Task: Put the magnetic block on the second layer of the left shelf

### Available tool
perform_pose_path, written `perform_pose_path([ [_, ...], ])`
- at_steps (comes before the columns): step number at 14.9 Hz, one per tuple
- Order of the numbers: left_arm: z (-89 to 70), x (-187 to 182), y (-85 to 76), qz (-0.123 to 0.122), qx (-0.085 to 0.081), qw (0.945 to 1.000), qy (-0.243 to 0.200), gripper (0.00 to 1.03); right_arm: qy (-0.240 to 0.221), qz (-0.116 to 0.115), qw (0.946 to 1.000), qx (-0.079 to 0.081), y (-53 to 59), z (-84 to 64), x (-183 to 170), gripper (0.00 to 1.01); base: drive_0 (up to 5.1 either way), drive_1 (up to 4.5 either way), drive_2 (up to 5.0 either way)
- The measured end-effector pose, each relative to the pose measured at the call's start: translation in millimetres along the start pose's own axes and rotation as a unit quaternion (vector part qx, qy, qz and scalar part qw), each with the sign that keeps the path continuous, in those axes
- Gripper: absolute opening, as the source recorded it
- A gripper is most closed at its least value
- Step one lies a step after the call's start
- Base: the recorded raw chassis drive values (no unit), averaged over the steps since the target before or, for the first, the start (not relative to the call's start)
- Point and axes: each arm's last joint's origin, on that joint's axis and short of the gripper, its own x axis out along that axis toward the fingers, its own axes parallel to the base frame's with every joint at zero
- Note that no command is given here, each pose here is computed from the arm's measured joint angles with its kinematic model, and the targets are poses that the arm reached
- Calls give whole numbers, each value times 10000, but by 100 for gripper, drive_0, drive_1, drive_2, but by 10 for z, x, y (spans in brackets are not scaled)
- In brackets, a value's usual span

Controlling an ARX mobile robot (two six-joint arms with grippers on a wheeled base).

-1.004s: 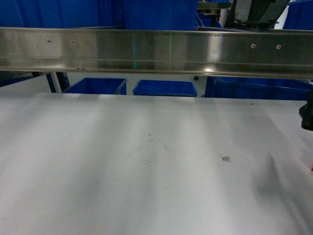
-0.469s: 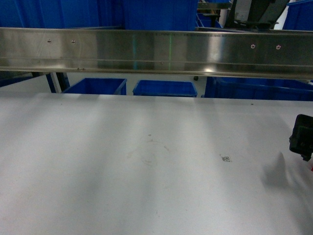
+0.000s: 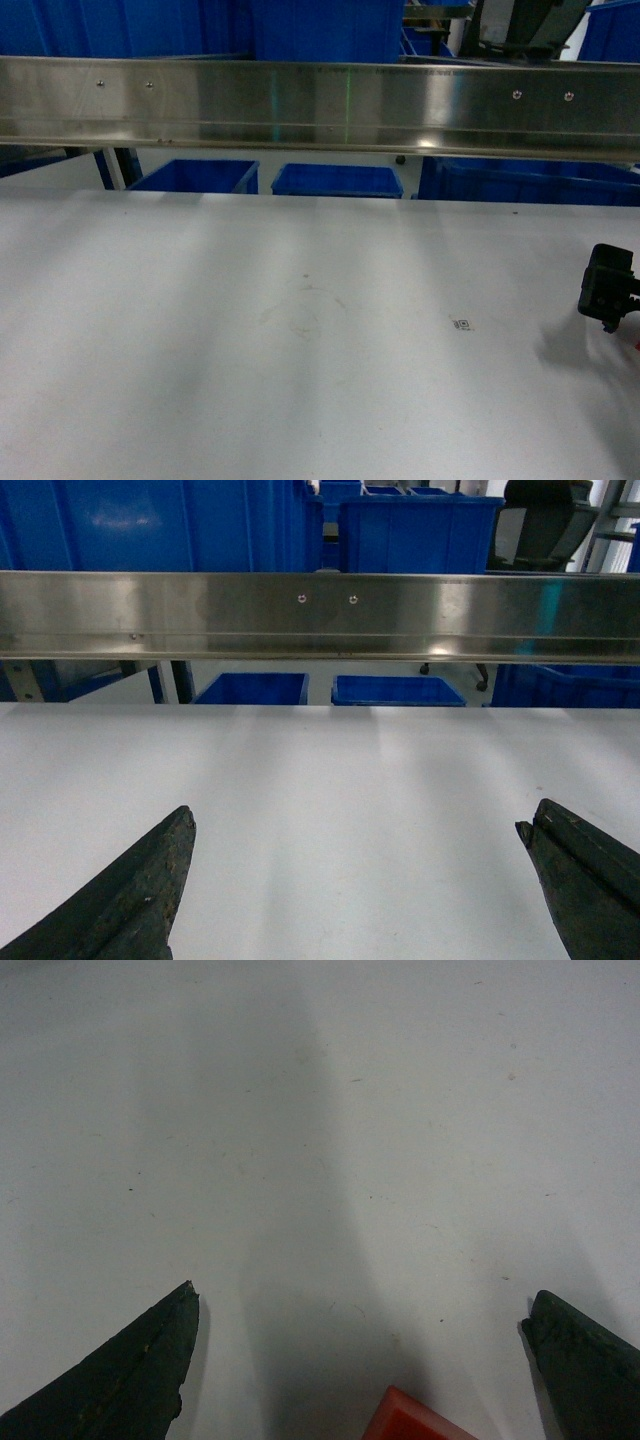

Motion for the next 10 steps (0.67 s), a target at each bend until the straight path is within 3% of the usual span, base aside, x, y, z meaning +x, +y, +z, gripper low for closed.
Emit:
perform_pose_path([
  [2,0,0,0,0,0,10000,0,98,-10,-13,10000,-4,-1,-4,1,98,0,0,0],
  [3,0,0,0,0,0,10000,0,98,-27,-38,10000,-20,-6,-17,1,91,0,0,0],
  [8,0,0,0,0,0,10000,0,98,-66,-120,9999,-103,-51,-68,4,39,0,0,0],
  [9,0,0,0,0,0,10000,0,98,-107,-65,9998,-169,-45,-70,4,31,0,0,0],
  [10,0,0,0,0,0,10000,0,98,-113,9,9996,-247,-22,-67,-6,31,0,0,0],
])
